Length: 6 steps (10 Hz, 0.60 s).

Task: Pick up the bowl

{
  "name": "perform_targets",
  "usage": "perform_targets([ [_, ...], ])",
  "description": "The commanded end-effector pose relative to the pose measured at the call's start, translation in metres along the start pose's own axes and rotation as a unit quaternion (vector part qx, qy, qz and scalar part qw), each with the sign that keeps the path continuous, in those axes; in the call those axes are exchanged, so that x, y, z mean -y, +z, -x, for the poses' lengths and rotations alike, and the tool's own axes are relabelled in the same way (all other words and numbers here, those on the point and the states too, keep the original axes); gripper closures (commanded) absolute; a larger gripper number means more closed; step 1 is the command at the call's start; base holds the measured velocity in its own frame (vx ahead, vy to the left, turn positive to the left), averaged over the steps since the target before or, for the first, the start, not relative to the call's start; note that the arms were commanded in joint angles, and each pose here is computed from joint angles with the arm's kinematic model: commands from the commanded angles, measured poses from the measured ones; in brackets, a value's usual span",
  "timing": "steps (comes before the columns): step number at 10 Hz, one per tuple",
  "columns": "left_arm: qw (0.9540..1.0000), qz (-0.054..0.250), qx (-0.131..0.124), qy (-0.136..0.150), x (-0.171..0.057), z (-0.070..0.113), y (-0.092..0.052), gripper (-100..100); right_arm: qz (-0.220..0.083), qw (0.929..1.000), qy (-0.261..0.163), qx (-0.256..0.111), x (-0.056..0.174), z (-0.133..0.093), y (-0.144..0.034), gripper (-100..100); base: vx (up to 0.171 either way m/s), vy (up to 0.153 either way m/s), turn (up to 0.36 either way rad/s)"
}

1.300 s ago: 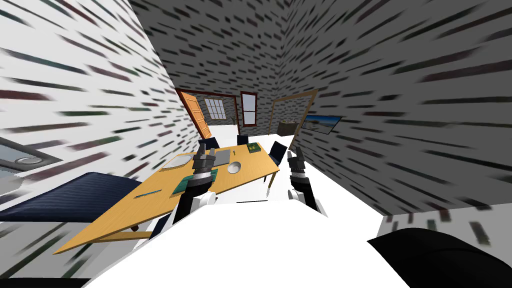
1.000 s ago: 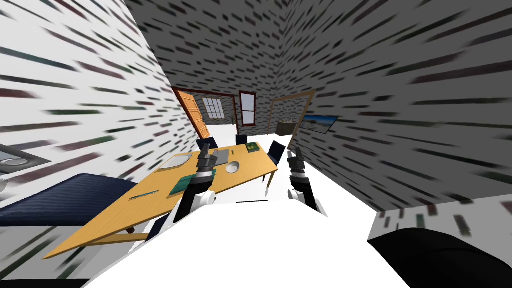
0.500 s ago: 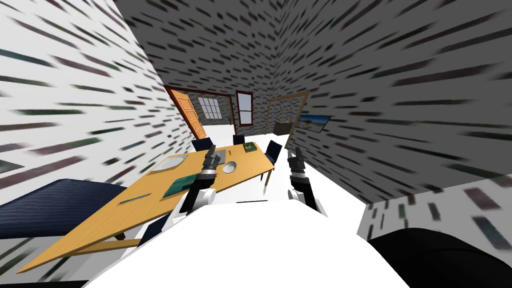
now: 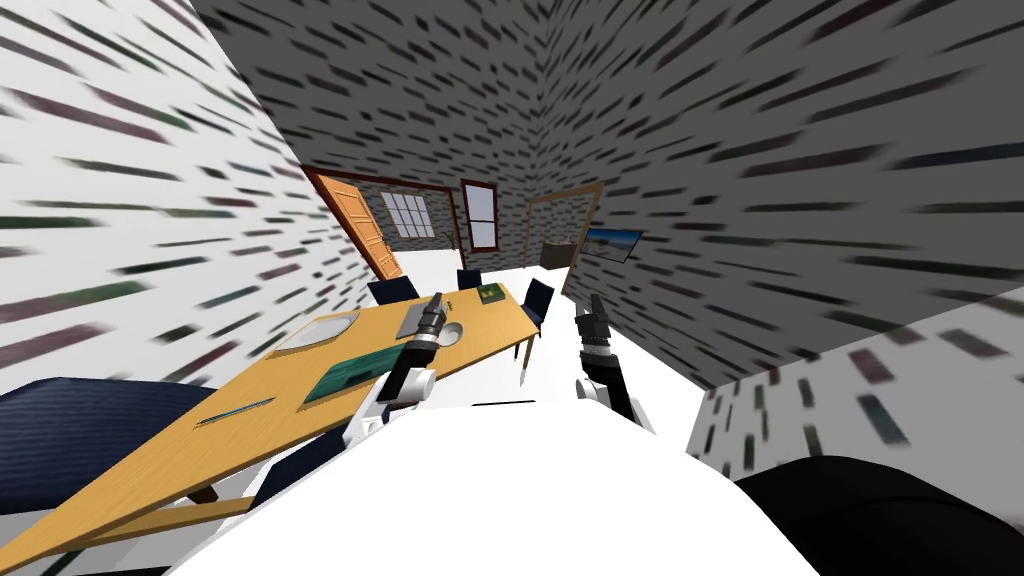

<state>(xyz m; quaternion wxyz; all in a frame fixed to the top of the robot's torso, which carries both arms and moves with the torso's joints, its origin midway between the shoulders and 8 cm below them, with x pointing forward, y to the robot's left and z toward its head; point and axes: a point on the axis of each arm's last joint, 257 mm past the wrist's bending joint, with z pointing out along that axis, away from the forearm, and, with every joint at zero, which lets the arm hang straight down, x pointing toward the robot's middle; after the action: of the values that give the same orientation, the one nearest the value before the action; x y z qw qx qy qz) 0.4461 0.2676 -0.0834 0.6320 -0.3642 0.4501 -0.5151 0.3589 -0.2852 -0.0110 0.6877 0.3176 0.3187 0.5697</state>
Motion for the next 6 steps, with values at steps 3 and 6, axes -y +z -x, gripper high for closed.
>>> perform_targets([
  [3, 0.9985, 0.054, -0.007, 0.008, -0.039, -0.004, 0.011, -100, 0.000, 1.0000, 0.000, 0.000, 0.000, 0.000, 0.000, 0, -0.034, -0.074, -0.086],
  [6, 0.9950, 0.098, -0.010, 0.015, -0.070, -0.006, 0.018, -100, 0.000, 1.0000, 0.000, 0.000, 0.000, 0.000, 0.000, 0, -0.031, -0.067, -0.084],
])
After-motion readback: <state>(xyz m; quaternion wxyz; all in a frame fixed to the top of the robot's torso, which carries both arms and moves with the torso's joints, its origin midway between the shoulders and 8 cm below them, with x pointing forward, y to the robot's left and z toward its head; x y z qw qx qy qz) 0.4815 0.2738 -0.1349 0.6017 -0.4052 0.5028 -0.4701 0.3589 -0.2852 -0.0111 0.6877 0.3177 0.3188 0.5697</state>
